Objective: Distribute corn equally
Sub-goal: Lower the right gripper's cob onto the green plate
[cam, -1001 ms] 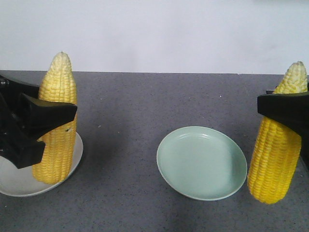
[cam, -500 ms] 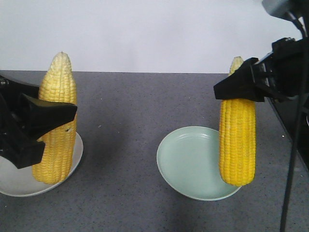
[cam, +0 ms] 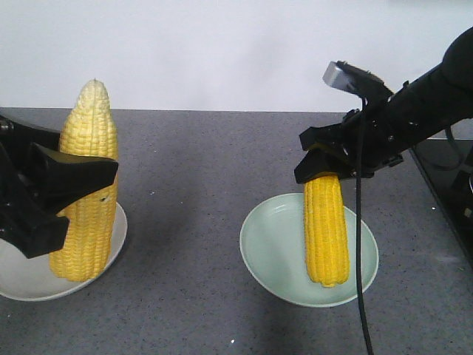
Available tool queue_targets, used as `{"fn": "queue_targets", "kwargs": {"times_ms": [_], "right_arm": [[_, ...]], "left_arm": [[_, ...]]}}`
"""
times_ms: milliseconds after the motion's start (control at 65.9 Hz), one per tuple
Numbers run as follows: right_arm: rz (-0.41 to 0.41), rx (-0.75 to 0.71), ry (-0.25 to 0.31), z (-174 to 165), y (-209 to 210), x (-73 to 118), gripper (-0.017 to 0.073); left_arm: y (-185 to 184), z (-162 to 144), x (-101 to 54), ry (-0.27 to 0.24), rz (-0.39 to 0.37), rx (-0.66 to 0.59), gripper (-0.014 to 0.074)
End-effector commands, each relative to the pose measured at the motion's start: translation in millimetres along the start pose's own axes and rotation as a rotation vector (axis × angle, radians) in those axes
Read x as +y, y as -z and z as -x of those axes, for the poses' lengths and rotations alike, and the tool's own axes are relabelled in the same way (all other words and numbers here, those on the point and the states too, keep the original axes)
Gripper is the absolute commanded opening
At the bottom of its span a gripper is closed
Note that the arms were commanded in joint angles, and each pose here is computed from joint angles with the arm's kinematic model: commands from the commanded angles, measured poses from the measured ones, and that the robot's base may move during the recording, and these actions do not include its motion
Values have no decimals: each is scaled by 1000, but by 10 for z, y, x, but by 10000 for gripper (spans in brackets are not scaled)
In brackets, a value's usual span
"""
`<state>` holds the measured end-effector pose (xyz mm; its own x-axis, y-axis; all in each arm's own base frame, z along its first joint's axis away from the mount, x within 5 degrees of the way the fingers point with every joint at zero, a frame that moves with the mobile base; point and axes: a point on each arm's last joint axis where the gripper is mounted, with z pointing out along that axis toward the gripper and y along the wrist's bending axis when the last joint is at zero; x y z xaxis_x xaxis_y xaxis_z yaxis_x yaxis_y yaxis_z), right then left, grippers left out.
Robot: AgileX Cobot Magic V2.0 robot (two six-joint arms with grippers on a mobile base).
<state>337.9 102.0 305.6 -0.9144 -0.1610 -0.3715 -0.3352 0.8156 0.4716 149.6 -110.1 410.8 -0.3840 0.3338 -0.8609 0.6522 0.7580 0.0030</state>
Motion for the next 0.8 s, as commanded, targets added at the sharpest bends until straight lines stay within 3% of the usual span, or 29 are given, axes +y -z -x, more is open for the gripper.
{"fn": "queue_targets", "kwargs": {"times_ms": [0, 273, 470, 789], "right_arm": [[10, -70, -31, 115, 32, 7, 186], [-7, -44, -70, 168, -220, -161, 233], [-17, -29, -76, 167, -273, -201, 345], [-101, -5, -96, 140, -271, -277, 498]], "left_arm": [[75, 117, 1, 11, 5, -97, 251], [75, 117, 1, 12, 5, -97, 251], [75, 117, 1, 12, 5, -97, 251], [75, 117, 1, 12, 5, -97, 251]]}}
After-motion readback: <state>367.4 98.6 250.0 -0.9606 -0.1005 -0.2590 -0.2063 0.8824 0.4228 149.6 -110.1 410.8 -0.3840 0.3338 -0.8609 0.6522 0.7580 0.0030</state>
